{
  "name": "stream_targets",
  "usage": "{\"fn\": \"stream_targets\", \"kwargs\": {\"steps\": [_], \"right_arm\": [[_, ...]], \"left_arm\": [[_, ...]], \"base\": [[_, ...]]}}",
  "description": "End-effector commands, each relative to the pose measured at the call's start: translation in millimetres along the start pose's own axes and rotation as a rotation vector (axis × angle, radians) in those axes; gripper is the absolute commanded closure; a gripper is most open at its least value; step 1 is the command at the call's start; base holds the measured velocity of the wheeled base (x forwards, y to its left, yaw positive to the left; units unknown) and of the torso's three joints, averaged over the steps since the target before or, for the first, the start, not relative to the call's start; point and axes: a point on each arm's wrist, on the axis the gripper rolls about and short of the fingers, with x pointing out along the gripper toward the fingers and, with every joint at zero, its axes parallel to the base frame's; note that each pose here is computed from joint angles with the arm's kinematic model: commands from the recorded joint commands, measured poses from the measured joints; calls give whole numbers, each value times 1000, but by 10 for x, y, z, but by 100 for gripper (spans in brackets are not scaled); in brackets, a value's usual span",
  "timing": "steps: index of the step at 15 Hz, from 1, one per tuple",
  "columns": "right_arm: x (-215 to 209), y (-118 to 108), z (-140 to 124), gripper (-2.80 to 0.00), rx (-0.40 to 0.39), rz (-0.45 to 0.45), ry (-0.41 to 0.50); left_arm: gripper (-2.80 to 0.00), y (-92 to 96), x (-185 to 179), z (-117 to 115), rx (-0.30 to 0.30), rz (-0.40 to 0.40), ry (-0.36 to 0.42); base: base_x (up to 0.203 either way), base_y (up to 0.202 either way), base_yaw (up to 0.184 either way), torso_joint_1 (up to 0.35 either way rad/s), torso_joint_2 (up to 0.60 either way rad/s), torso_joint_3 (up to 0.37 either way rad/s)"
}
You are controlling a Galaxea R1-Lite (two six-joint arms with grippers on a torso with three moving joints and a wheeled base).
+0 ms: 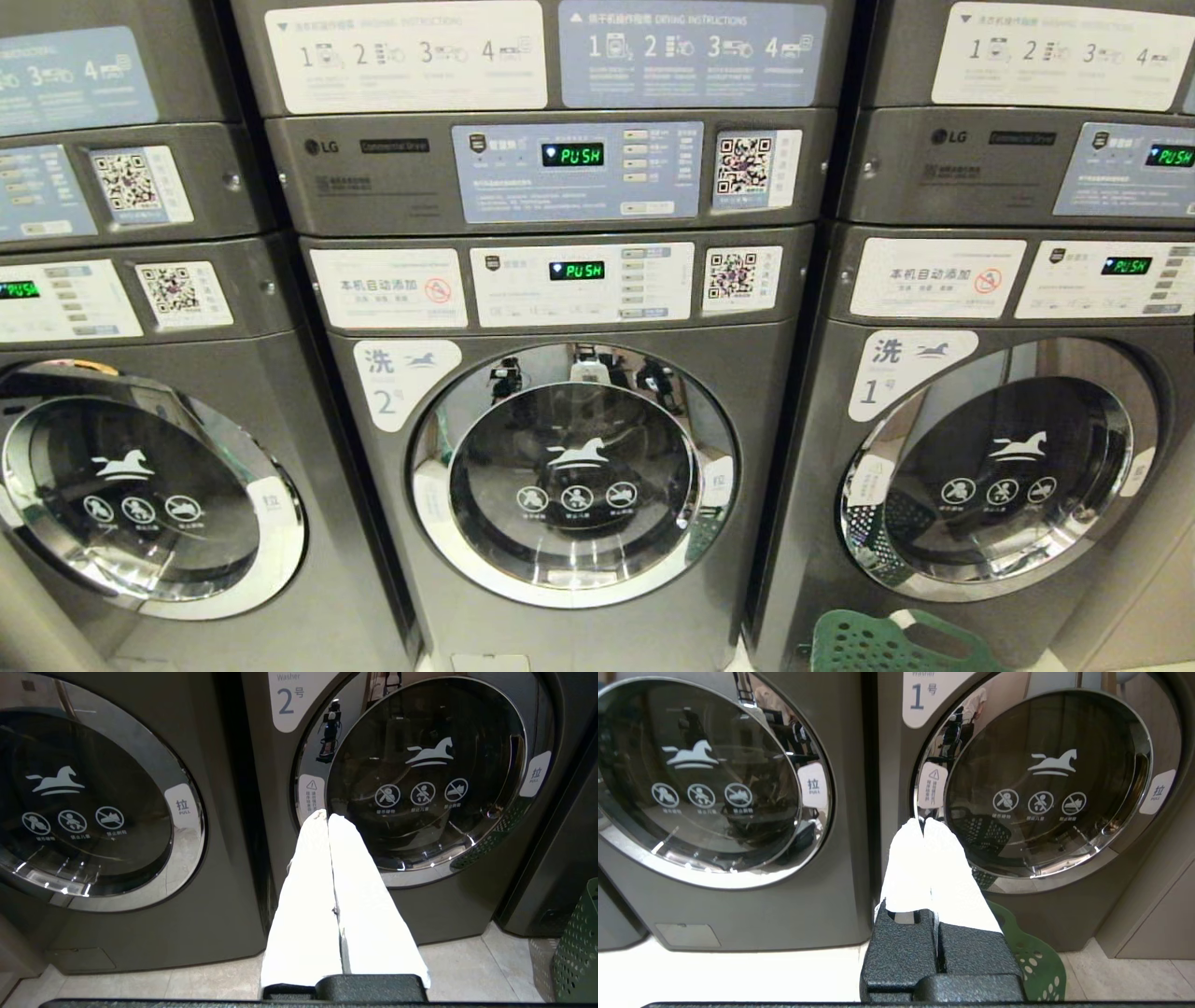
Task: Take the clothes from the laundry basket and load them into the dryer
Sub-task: Take the clothes out of the basket
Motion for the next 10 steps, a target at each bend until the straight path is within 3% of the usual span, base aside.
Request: {"fn": "stream_targets", "kwargs": {"steps": [1,7,10], "right_arm": [[0,0,0,0,-3,-1,-1],[0,-1,0,0,-3,-2,-1],[0,0,0,0,-6,0,-1]], "left_arm": [[0,0,1,-4,1,0,1],[0,-1,1,-2,5,-3,-1],[0,1,1,-1,-16,7,-2]], "base": [[0,0,0,-55,159,100],[0,0,0,-9,28,20],[0,0,0,-3,1,-127]]}}
